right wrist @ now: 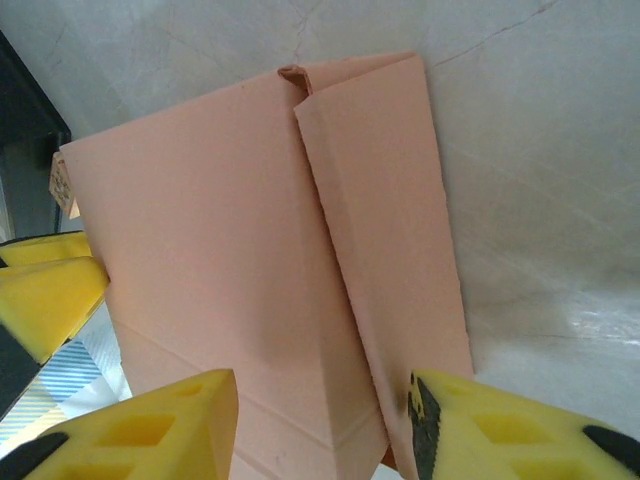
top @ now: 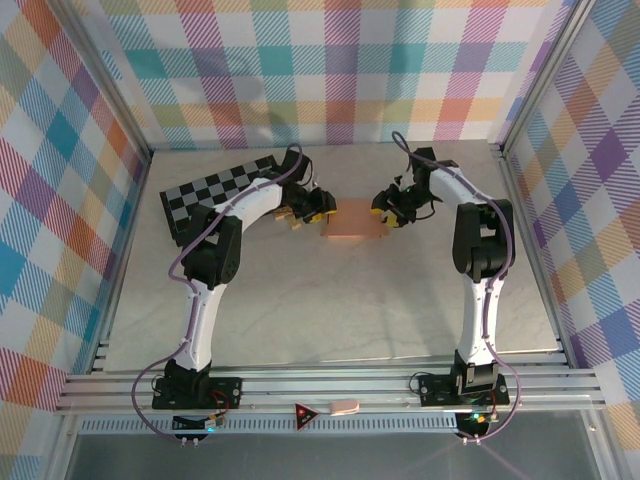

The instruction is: Fold the paper box

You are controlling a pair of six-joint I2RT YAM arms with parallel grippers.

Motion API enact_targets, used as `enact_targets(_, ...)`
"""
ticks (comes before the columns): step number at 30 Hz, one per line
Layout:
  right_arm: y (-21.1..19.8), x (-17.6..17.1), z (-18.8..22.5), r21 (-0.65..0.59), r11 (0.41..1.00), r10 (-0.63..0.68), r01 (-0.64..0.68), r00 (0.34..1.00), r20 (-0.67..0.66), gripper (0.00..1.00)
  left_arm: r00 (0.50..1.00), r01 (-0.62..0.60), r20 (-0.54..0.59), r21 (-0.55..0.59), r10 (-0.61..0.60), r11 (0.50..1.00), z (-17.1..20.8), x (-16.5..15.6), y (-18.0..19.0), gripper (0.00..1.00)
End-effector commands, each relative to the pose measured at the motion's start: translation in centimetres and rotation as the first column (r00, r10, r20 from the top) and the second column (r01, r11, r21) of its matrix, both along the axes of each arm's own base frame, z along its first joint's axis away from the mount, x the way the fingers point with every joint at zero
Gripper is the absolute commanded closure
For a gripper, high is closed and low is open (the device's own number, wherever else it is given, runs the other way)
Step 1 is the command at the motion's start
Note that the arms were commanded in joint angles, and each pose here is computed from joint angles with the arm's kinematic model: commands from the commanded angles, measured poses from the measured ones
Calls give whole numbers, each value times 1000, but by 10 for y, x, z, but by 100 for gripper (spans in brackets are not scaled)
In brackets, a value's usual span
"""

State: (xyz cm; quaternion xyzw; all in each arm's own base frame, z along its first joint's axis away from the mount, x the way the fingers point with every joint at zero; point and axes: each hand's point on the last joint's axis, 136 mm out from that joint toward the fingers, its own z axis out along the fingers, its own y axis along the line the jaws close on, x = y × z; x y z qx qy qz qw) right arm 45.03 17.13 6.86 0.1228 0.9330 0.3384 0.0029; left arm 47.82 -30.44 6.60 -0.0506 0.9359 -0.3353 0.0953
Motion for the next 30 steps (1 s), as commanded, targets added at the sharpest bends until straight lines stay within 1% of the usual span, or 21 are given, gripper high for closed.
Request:
enact_targets(1, -2, -10, -12, -13, 1000, 20, -21, 999, -33, 54, 1000, 9, -27, 6, -9, 1000, -9, -7, -6, 61)
enact_targets(4, -3, -11, -14, -19, 1000, 23, -23, 999, -36, 58, 1000, 10, -28, 8, -10, 1000, -10, -9, -6, 63)
enact_targets(7, -3, -13, -17, -25, 999, 23, -24, 999, -40, 60, 1000, 12, -27, 14, -12, 1000, -11, -10, -6, 65)
enact_targets(11, -5, -15, -20, -31, 999, 22, -23, 999, -45, 65, 1000, 15, -27, 23, -15, 1000, -11, -13, -5, 69)
enact_targets(16, -6, -19, -23, -36, 999, 27, -29, 999, -46, 79, 999, 26, -32, 37, -25, 999, -14, -20, -4, 74)
enact_targets(19, -7, -21, -21, -41, 999, 33, -35, 999, -41, 85, 999, 32, -33, 46, -31, 998, -15, -25, -2, 78)
enact_targets(20, -7, -23, -20, -41, 998, 36, -38, 999, -39, 85, 999, 33, -34, 48, -32, 998, -15, -26, -1, 79)
enact_targets(21, -7, -23, -19, -41, 998, 39, -41, 999, -34, 84, 999, 35, -33, 51, -33, 998, -14, -28, 0, 81)
enact_targets(22, -7, -24, -16, -39, 998, 46, -47, 999, -24, 80, 999, 36, -34, 55, -34, 998, -14, -29, 1, 84)
enact_targets(27, -10, -25, 2, -18, 998, 64, -64, 997, 48, 56, 999, 46, -25, 66, -44, 997, -11, -39, 6, 89)
enact_targets(28, -12, -25, 4, -9, 998, 67, -66, 996, 59, 52, 999, 49, -24, 71, -48, 996, -11, -41, 7, 90)
enact_targets(30, -18, -25, 3, 8, 998, 60, -61, 996, 60, 47, 998, 55, -25, 80, -54, 995, -13, -44, 11, 91)
